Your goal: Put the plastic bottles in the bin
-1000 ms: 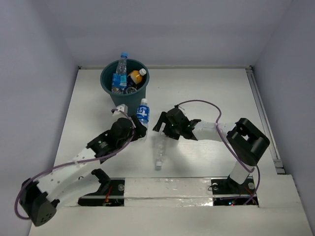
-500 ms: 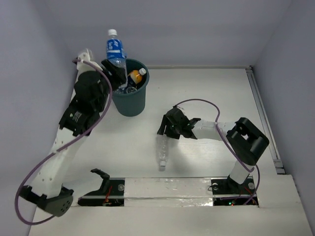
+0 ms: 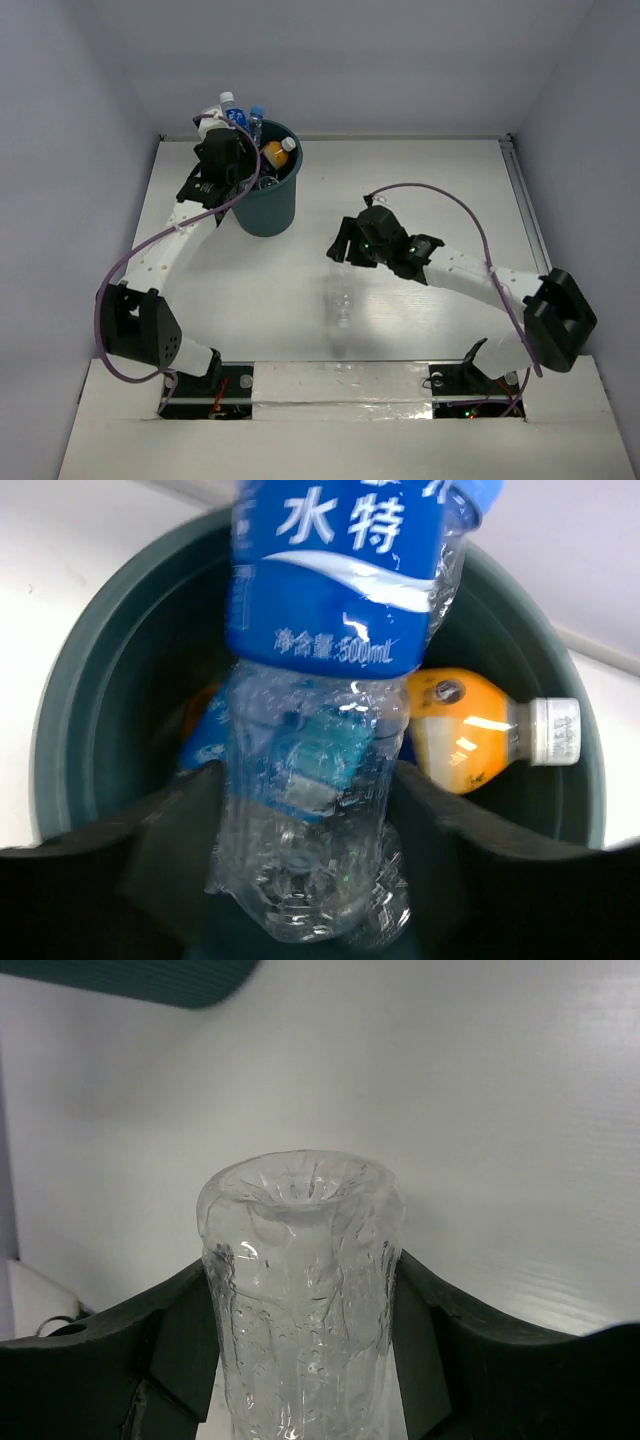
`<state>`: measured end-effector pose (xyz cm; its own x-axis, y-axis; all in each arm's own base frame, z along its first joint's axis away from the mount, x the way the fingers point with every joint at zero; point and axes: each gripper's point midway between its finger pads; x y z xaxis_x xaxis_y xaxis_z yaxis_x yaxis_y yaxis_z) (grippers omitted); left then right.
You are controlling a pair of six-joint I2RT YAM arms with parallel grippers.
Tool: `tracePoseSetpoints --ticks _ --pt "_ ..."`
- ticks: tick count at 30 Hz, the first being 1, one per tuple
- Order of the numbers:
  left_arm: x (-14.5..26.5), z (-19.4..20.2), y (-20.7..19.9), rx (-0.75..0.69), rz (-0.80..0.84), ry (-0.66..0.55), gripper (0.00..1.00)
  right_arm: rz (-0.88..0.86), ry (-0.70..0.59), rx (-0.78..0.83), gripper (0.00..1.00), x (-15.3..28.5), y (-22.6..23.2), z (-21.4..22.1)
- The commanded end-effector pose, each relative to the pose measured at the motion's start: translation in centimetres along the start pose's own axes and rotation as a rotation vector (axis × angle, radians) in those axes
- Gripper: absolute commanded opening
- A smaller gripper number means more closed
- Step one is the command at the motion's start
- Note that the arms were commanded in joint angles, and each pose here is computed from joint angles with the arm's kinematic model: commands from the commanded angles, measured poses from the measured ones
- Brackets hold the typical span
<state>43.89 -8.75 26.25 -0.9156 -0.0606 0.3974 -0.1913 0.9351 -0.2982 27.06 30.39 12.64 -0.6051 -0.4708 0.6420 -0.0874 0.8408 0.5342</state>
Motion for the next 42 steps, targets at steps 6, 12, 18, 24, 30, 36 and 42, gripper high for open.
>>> tracePoseSetpoints --ticks 6,12,18,24,30,36,42 --pt "2.1 0.0 1.7 0.033 0.001 -0.080 0.95 -0.175 -0.419 0.078 0.61 10.4 10.6 -15.4" --pt "5.6 -2.4 0.3 0.065 0.110 -0.134 0.99 -0.232 -0.623 0.063 0.59 12.7 16.3 -22.9" --pt "6.2 -4.2 -1.1 0.026 0.150 -0.131 0.99 -0.276 -0.707 0.002 0.59 11.5 20.7 -27.6" --pt "8.2 -7.1 -2.4 0.050 0.196 -0.170 0.99 -0.227 -0.806 -0.076 0.55 10.8 21.5 -31.3" --pt "12.9 -10.0 -3.0 0.156 0.266 -0.211 0.99 -0.151 -0.885 -0.123 0.54 7.9 21.7 -33.5" --pt "15.1 -6.2 -2.1 0.237 0.313 -0.137 0.99 -0.058 -1.003 -0.069 0.53 6.5 21.0 -35.4" --pt "15.7 -3.8 -0.6 0.234 0.285 -0.092 0.99 0.103 -1.050 0.065 0.54 3.3 19.1 -35.5"
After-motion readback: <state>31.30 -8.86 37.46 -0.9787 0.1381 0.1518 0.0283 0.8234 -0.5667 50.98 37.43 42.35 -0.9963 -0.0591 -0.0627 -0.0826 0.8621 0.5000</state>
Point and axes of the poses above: each gripper's point midway between its finger pads, its own x axis back along the fingers, its own y axis along the line the jaws close on, z = x × y, and after that the axes turned 1 degree about -x, right-handed
